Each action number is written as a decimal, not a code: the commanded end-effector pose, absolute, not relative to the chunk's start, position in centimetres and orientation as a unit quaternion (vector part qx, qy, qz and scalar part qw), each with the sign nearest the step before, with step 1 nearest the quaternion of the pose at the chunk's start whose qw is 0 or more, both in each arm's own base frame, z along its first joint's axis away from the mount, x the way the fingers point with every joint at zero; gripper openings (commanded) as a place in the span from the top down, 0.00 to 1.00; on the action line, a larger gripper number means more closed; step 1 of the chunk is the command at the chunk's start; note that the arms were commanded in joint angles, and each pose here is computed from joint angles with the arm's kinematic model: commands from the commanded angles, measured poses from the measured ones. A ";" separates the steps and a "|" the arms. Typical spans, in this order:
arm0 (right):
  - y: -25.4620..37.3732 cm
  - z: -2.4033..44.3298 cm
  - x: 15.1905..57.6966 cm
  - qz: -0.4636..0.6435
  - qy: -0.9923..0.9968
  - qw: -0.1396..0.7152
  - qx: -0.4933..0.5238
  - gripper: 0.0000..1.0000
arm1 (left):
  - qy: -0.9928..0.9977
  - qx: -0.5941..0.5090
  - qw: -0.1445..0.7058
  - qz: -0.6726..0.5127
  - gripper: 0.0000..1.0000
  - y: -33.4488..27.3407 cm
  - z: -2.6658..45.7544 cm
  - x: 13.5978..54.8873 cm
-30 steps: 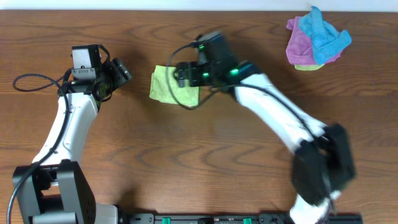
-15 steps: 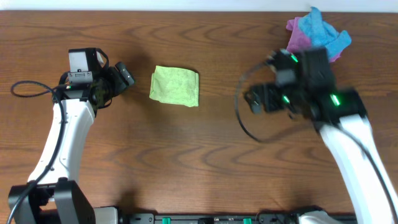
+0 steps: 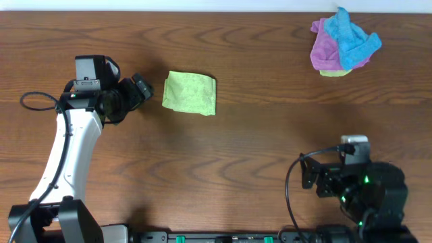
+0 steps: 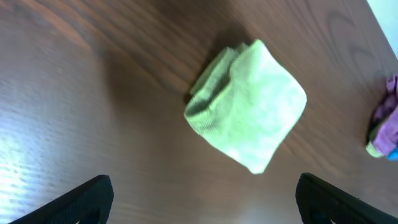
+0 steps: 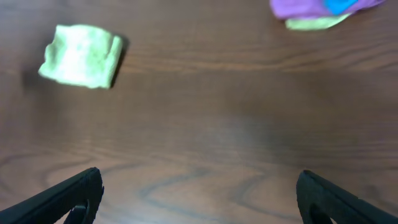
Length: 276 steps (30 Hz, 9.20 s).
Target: Fold the cloth
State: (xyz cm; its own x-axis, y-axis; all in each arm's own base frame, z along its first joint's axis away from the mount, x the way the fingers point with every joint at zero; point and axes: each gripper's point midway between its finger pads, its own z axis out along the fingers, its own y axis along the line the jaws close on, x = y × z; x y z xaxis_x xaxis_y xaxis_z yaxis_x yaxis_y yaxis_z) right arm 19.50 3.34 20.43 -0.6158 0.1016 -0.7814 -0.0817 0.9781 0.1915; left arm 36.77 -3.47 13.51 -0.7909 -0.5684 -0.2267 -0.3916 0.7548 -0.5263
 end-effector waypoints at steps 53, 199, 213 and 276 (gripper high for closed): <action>1.8 20.3 19.5 0.071 0.891 0.447 0.034 0.01 | 0.800 -0.468 0.165 -0.336 0.04 -13.1 -0.9 38.5; 1.8 20.3 19.5 0.071 0.891 0.447 0.034 0.01 | 0.951 -0.048 0.268 -0.147 0.05 -7.4 12.6 33.2; 1.8 20.3 19.5 0.071 0.891 0.447 0.034 0.01 | 0.888 -0.067 0.454 -0.015 0.05 -0.2 13.7 24.6; 1.9 19.7 18.7 0.072 0.897 0.434 0.034 0.01 | 0.917 0.015 0.397 0.028 0.04 0.8 7.2 15.5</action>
State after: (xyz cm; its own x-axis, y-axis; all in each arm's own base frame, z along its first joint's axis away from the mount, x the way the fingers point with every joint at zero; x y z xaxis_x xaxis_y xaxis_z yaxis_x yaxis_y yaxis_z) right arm 19.00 2.02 19.79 -0.6231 0.1032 -0.7753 -0.0187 0.9890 0.1467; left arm 16.45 1.06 8.46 -0.6395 0.0335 -0.7681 -0.0233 0.9978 0.0629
